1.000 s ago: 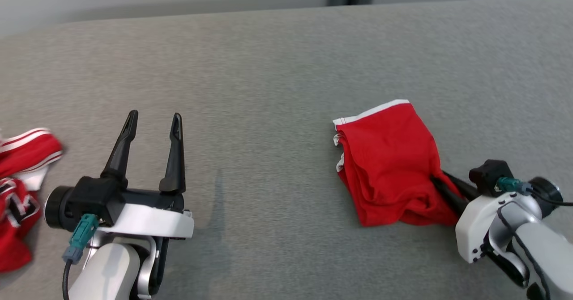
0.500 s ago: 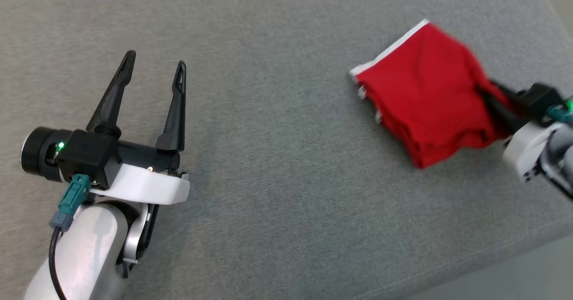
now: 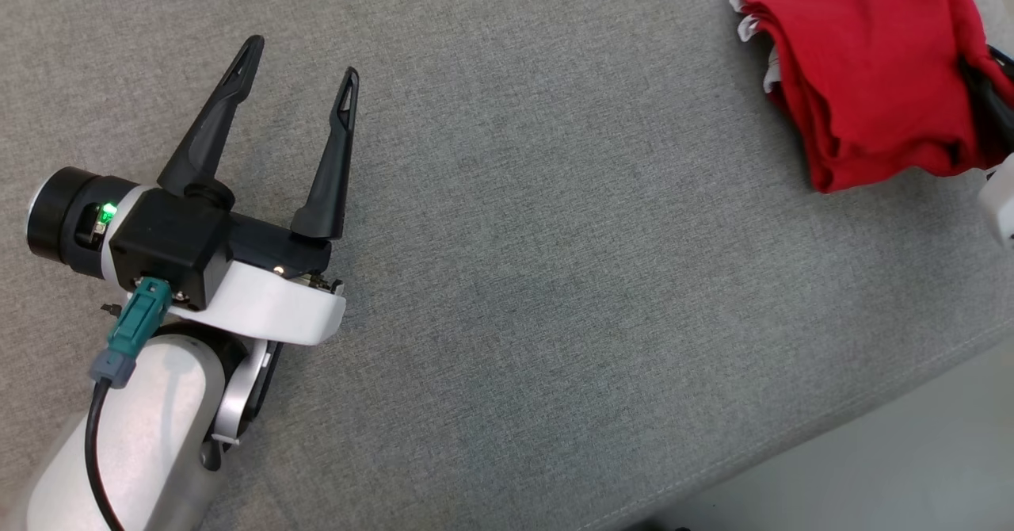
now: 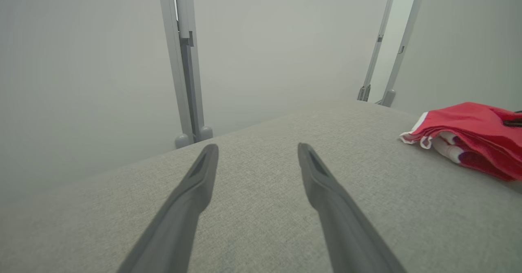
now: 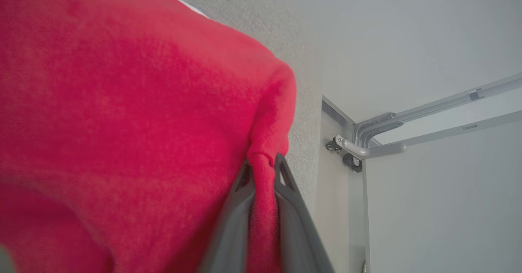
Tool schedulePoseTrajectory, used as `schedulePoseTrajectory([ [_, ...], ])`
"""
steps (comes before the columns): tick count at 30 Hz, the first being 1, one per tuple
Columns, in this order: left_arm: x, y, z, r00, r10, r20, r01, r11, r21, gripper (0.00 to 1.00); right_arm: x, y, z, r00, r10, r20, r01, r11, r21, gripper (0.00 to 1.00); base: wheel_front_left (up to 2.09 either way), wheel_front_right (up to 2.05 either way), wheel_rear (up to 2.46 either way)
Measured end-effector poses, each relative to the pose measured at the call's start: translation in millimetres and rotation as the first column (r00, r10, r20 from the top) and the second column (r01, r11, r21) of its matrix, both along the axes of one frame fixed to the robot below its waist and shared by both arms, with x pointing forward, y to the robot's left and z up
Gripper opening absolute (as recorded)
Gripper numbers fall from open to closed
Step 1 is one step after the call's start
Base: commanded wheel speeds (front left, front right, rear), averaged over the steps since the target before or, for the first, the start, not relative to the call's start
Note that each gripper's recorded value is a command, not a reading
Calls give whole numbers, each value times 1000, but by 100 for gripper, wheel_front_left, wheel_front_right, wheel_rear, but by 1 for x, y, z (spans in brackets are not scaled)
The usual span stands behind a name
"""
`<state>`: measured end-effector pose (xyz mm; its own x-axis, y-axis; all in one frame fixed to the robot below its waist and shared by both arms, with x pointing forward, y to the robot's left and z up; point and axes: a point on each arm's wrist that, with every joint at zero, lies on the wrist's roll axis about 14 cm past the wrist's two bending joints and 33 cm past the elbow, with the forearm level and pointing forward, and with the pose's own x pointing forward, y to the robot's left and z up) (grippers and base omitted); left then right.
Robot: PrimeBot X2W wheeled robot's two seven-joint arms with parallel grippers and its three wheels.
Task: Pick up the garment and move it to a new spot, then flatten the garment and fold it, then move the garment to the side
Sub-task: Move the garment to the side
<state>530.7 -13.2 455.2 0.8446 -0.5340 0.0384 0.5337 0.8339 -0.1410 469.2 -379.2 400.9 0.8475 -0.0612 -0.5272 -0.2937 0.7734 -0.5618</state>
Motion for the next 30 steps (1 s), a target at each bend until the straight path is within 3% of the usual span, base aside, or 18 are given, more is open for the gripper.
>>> schedulePoseTrajectory([
  [1,0,0,-2,1000,-1,-4,1,1000,0,100,-1,-3,-3,1000,-16,-3,16,1000,2,5,0,0,0],
  [3,2,1,-3,1000,-1,-3,1,1000,5,100,-5,-7,-9,998,-54,-9,55,998,16,77,0,0,0],
  [4,3,2,-2,1000,0,1,0,1000,5,100,-8,-10,-13,997,-78,-18,78,997,21,100,0,0,0],
  [11,3,4,5,1000,6,17,-6,1000,12,100,-17,-19,-14,978,-208,22,205,973,109,100,0,0,0],
  [18,-8,9,17,999,32,20,-32,999,4,100,-28,-24,18,920,-357,162,302,909,288,100,0,0,0],
  [23,-21,22,28,996,82,17,-82,997,0,100,-42,-18,51,859,-427,282,293,862,415,100,0,0,0],
  [30,-44,49,45,986,165,26,-165,986,4,100,-54,7,97,769,-473,430,188,810,555,100,0,0,0],
])
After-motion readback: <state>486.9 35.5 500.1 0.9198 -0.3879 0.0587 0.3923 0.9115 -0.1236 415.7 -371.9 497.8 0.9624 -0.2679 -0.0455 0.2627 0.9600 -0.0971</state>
